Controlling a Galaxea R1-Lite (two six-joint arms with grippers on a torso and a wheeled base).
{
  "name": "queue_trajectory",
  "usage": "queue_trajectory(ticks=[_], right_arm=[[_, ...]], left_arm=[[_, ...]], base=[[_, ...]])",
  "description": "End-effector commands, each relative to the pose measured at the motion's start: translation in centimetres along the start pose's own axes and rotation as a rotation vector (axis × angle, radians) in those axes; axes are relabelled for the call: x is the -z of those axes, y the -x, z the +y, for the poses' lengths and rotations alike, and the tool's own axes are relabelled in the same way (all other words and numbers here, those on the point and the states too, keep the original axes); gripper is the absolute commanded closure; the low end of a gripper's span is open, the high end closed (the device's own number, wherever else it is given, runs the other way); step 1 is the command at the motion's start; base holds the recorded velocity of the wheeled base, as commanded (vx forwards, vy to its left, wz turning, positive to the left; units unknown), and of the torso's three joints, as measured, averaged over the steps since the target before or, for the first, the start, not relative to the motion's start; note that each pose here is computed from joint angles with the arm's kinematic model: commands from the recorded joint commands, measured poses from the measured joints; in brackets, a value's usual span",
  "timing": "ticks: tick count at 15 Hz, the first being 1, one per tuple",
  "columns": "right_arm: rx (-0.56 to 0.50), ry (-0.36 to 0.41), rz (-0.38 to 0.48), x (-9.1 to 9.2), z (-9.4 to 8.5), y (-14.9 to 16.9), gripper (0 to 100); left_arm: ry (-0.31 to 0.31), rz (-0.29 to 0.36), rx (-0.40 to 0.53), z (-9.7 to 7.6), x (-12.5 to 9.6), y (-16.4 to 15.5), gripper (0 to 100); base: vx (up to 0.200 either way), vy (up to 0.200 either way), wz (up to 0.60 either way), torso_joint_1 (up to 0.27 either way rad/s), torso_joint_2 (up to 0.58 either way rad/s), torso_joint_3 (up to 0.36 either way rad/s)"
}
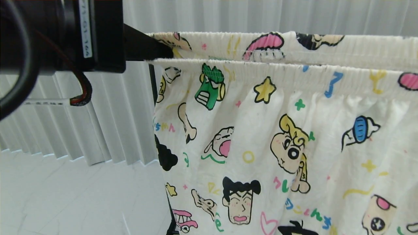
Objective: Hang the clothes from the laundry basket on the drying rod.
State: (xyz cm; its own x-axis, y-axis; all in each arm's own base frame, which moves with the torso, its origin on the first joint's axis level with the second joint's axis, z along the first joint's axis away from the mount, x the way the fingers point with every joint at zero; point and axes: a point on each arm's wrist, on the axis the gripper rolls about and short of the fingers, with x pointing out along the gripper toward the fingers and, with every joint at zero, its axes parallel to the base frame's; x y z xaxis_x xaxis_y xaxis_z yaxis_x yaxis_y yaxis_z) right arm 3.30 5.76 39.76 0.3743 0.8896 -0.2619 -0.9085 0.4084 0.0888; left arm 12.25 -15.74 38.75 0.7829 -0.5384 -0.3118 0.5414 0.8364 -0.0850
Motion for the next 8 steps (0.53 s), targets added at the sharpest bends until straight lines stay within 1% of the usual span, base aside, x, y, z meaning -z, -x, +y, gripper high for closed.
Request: queue_trajectory(ticks=[1,5,6,7,8], right_arm=[[-0.098,0.005,0.014,0.1,0.7,-0.1,100],[-0.089,0.004,0.018,0.2,0.6,0.0,100],[-0.055,0.002,0.024,0.3,0.5,-0.3,100],[0.027,-0.003,0.035,0.5,0.1,-0.8,100],[0.135,-0.001,0.049,0.6,-0.3,-1.6,100]], left_arm=[[-0.002,0.008,-0.001,-0.1,0.1,-0.3,100],[0.001,0.013,0.002,0.1,0.4,0.1,100],[0.007,0.013,0.001,0.2,0.5,0.5,100],[0.008,0.027,-0.002,0.3,0.8,0.4,100],[0.010,0.058,-0.010,0.6,1.4,0.8,100]], base=[[0.000,0.000,0.00,0.000,0.00,0.000],[0.000,0.000,0.00,0.000,0.00,0.000],[0.000,0.000,0.00,0.000,0.00,0.000],[0.000,0.000,0.00,0.000,0.00,0.000],[0.000,0.000,0.00,0.000,0.00,0.000]])
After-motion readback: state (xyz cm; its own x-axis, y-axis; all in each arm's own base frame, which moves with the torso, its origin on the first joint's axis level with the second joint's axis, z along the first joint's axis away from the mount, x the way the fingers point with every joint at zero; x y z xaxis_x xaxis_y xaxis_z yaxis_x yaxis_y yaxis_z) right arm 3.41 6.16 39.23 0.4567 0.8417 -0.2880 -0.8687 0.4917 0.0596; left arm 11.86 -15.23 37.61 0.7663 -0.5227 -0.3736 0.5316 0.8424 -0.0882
